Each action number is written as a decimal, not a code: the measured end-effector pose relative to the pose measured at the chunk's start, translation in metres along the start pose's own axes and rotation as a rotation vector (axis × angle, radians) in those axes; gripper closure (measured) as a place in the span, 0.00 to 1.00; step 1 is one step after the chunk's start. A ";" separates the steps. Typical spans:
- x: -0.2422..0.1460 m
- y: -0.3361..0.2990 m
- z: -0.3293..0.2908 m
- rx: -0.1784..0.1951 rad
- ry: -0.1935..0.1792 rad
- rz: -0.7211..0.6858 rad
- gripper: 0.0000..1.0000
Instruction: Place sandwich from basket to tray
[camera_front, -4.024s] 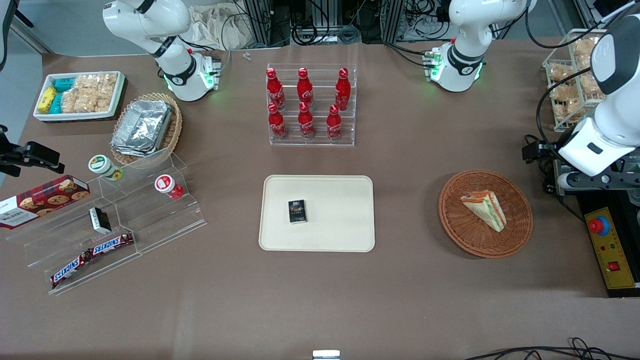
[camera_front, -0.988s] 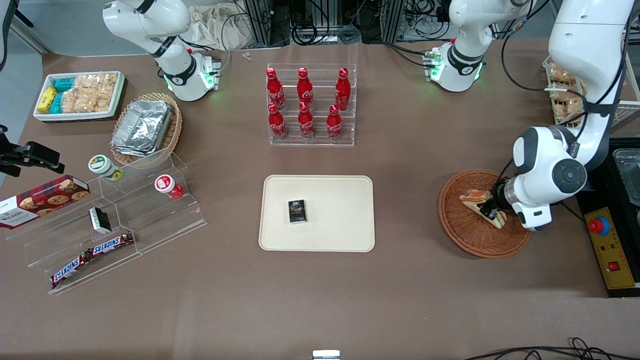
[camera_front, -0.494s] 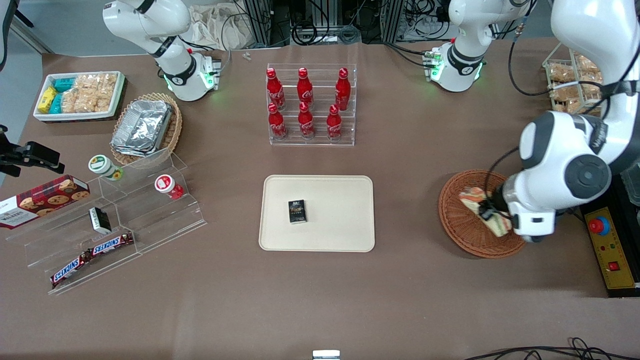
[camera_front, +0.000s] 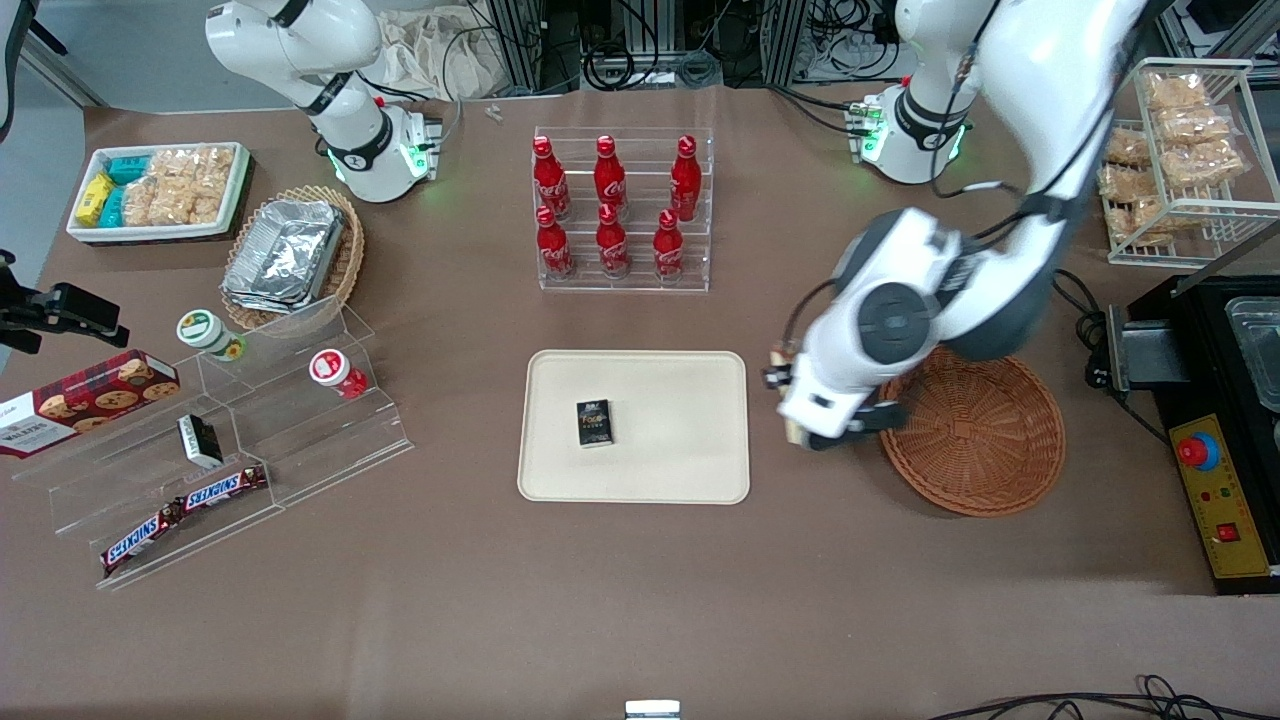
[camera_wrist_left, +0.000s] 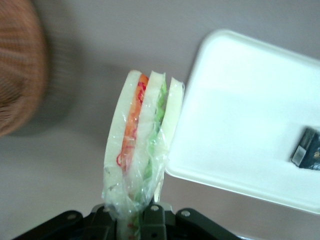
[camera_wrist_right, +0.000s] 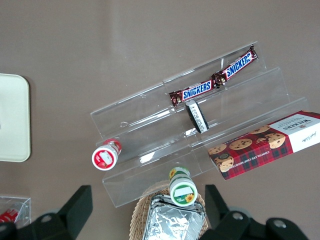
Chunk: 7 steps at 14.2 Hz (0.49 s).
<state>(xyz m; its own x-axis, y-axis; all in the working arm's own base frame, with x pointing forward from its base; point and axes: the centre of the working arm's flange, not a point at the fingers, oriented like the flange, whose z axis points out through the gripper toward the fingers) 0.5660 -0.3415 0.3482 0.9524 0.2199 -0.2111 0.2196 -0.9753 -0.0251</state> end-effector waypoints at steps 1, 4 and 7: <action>-0.007 0.019 0.019 -0.001 0.001 0.034 0.81; -0.004 0.055 0.060 -0.060 0.002 0.073 0.81; 0.010 0.068 0.085 -0.056 -0.003 0.086 0.75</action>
<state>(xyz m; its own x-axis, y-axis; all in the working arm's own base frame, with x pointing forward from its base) 0.5723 -0.4071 0.2617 0.9677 0.1353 -0.2129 0.1487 -0.9877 0.0481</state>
